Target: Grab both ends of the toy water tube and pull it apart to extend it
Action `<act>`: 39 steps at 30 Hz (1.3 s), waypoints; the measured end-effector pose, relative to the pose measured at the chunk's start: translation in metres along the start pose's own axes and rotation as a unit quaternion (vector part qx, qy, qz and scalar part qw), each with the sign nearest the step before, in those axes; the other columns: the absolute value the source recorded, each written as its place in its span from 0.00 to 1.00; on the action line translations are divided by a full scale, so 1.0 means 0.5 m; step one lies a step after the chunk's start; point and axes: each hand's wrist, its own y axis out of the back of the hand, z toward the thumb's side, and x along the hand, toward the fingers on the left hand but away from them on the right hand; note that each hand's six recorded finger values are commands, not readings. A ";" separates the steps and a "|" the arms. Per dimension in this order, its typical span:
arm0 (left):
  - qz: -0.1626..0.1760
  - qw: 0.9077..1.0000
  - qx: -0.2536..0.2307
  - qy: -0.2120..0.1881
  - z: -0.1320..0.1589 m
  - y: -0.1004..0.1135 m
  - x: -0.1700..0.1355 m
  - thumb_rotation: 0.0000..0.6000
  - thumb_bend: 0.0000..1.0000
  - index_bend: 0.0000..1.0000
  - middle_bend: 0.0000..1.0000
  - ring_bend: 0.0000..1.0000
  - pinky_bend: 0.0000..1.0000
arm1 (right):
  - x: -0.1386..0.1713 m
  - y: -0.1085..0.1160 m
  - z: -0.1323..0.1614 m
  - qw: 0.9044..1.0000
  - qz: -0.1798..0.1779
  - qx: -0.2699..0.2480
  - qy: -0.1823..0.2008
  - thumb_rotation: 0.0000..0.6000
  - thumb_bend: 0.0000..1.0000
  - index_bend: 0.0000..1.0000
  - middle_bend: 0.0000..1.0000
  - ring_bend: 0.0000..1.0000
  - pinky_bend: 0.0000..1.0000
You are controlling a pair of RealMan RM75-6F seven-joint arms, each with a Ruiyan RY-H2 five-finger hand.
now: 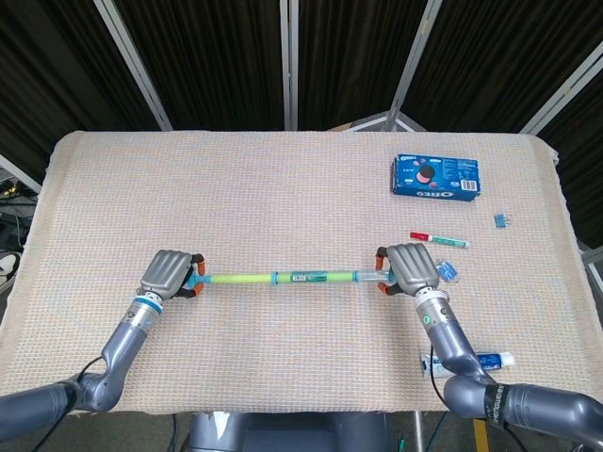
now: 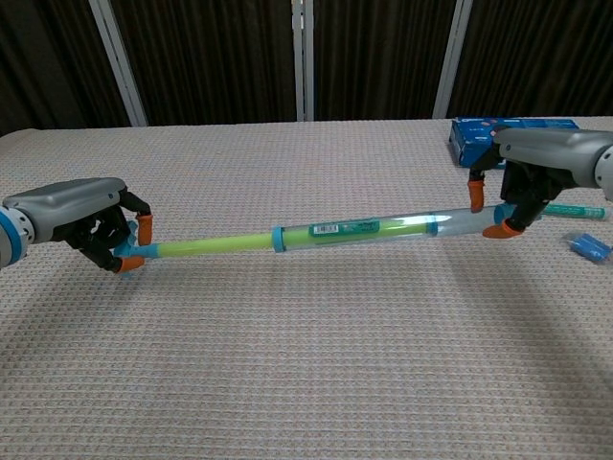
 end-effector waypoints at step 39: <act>-0.008 0.999 0.000 0.049 -0.113 -0.004 -0.004 1.00 0.42 0.78 0.85 0.77 0.96 | 0.031 0.054 -0.165 0.997 -0.027 -0.014 -0.071 1.00 0.36 0.67 1.00 1.00 1.00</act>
